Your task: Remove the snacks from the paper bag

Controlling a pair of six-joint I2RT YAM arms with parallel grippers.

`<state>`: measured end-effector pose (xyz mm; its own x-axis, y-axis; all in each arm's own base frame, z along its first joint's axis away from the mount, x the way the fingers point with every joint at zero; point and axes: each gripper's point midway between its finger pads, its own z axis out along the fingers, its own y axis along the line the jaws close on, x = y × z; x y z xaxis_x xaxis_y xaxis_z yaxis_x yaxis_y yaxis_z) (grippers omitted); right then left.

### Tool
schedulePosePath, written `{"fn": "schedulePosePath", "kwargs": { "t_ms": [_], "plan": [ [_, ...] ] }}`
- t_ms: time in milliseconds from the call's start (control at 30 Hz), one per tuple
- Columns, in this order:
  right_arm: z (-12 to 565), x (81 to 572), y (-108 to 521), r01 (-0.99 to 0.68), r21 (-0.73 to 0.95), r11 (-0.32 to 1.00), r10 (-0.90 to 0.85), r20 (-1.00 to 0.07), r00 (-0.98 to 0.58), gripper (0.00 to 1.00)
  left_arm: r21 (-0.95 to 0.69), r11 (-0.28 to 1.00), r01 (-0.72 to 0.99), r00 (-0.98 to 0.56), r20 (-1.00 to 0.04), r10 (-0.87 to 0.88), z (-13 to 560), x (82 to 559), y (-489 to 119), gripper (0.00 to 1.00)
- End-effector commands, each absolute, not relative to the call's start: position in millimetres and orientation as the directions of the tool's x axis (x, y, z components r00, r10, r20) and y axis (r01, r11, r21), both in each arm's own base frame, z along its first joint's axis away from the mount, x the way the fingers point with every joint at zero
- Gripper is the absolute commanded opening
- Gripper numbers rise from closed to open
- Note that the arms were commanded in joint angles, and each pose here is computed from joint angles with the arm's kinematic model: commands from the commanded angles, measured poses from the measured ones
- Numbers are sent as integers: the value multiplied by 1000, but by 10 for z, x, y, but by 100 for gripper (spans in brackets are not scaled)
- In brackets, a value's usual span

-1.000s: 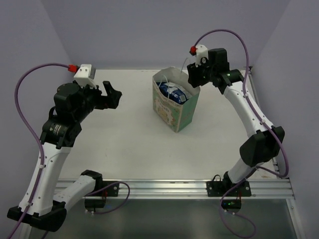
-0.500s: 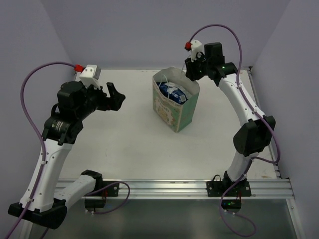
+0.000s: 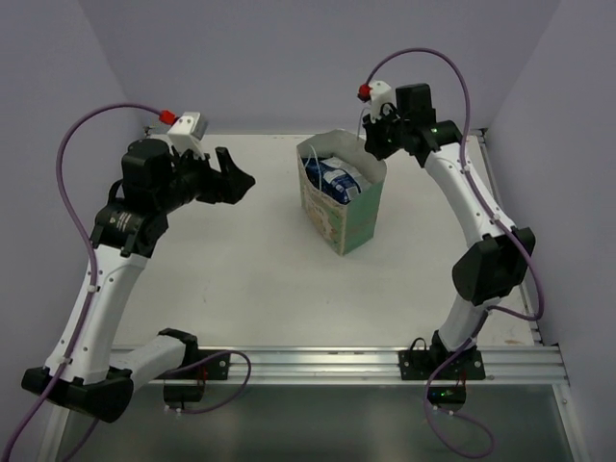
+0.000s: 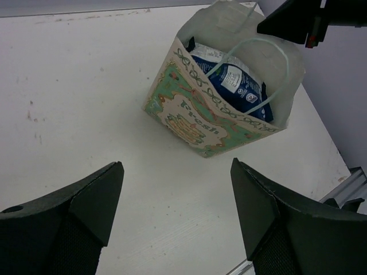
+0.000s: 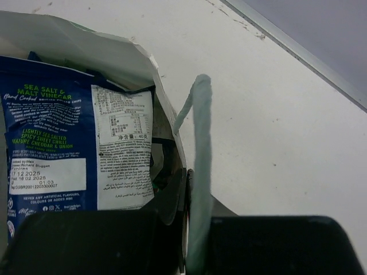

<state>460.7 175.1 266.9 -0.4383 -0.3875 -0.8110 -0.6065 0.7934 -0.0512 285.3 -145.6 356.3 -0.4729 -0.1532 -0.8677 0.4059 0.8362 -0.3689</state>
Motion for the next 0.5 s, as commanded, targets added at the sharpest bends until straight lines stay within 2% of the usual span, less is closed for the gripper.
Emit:
{"fn": "schedulePosePath", "kwargs": {
  "t_ms": [0,267,467],
  "plan": [
    [3728,4442,1507,-507,-184,842,-349,-903,-251,0,-433,757,489,-458,-866,-200,3887,2878,-1691,83],
    [4073,4122,1233,-317,-331,889,-401,-896,-191,0,-465,712,526,-458,-860,-224,4097,3115,-2169,83],
    [3812,4098,1224,-219,-377,900,-424,-872,-244,0,-549,680,487,-535,-802,-264,3852,3205,-2737,82]
  ]
}}
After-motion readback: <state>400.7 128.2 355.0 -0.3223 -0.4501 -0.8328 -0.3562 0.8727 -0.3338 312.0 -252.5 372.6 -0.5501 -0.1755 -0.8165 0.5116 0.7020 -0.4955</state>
